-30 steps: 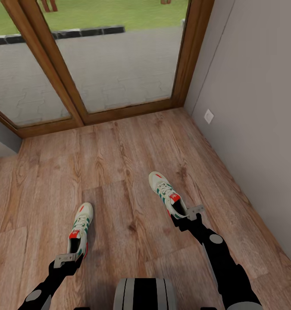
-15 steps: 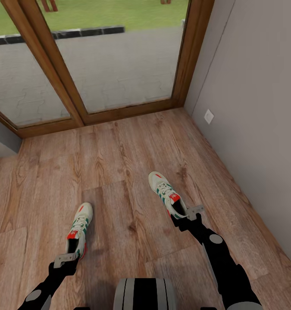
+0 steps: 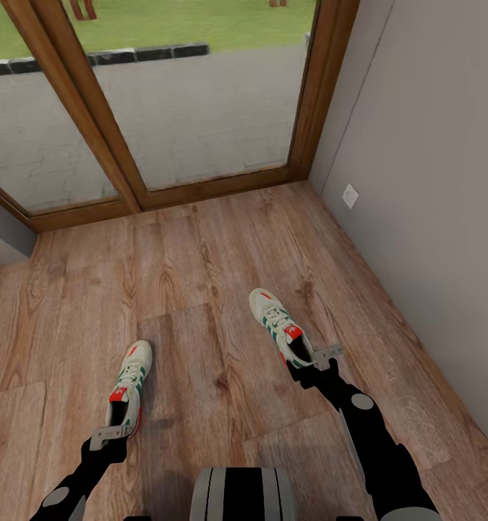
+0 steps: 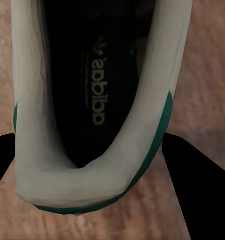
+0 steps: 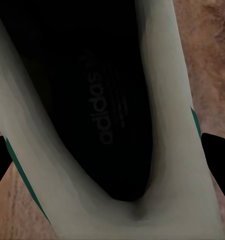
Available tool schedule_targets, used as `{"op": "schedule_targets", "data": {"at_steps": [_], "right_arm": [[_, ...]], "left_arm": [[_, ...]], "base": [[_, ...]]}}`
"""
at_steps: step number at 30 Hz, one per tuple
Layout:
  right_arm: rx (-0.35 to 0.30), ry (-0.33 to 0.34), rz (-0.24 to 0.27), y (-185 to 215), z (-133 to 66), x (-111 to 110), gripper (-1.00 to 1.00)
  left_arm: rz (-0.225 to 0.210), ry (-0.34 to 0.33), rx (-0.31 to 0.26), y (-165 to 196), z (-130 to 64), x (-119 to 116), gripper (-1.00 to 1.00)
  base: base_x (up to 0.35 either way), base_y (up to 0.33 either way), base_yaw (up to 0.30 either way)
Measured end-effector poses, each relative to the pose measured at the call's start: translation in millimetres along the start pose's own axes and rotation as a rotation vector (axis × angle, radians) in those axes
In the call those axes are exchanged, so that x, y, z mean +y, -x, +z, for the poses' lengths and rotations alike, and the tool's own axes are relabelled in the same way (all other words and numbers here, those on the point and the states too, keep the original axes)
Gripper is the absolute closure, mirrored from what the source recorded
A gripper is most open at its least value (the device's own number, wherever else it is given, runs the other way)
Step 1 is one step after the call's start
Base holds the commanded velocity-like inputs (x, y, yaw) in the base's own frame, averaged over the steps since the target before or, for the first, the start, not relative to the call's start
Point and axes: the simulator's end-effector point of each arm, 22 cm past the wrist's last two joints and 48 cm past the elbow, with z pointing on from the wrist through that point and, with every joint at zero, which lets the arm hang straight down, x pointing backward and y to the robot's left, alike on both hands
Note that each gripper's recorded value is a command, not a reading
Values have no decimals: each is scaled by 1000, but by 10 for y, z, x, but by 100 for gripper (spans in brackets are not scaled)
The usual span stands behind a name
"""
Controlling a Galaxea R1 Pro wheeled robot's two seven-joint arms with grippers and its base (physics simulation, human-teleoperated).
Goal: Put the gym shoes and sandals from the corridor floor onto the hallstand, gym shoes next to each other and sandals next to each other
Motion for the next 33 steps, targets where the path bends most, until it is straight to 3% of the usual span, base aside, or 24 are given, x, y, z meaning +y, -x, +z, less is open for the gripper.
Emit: {"op": "schedule_targets", "data": {"at_steps": [27, 33], "right_arm": [[2, 4, -1, -6, 5, 22, 100], [-18, 2, -7, 114, -49, 19, 100]], "left_arm": [[1, 3, -7, 25, -2, 21, 100], [6, 0, -35, 176, -26, 13, 100]], "base": [[0, 0, 0], [0, 0, 0]]}}
